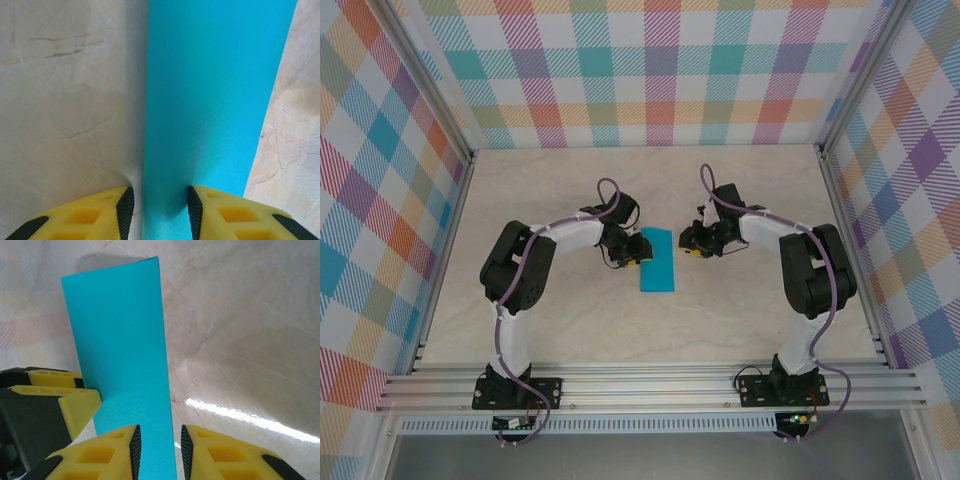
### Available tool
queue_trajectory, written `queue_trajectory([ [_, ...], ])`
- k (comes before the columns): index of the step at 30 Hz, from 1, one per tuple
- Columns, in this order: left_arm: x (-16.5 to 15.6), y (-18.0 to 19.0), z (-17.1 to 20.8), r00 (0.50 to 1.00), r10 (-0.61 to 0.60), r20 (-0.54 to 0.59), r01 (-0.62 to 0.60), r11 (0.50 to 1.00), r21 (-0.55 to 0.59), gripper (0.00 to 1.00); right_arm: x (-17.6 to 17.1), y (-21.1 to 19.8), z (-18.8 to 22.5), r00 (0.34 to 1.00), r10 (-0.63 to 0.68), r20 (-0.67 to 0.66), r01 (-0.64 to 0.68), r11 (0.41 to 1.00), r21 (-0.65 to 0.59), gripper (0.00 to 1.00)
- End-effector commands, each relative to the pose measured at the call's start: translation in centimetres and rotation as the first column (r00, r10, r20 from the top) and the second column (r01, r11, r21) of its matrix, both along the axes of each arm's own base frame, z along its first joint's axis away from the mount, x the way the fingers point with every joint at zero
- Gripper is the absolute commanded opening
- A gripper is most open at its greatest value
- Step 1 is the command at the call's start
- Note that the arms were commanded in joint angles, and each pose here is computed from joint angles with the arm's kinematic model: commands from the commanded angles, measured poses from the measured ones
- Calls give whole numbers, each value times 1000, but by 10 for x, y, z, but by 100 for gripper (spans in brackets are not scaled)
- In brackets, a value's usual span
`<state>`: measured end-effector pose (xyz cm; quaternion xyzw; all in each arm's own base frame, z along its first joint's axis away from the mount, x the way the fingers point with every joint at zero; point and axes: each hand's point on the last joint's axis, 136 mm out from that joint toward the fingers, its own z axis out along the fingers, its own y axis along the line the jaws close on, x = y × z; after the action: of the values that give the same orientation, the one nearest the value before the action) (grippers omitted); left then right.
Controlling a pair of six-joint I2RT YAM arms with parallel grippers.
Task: Fold a paper plane with a square sheet of paper (fold left side to right side)
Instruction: First fold in half a square sheet of paper at the center of the table, then hold the square sheet of paper at the center of the table.
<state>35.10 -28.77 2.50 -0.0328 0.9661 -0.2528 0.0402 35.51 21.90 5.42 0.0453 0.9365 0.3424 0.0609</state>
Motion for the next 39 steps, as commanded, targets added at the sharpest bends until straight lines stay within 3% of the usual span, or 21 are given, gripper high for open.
queue_trajectory([
  [1,-5,12,-23,999,26,-39,-23,996,86,37,-3,4,0,1000,16,-4,-15,1000,19,29],
  [25,-6,13,-25,999,27,-46,-22,995,92,37,-7,13,1,999,48,-14,-47,998,41,28],
  [39,-7,13,-26,999,26,-48,-22,995,95,36,-11,40,-3,992,119,-48,-113,988,102,17],
])
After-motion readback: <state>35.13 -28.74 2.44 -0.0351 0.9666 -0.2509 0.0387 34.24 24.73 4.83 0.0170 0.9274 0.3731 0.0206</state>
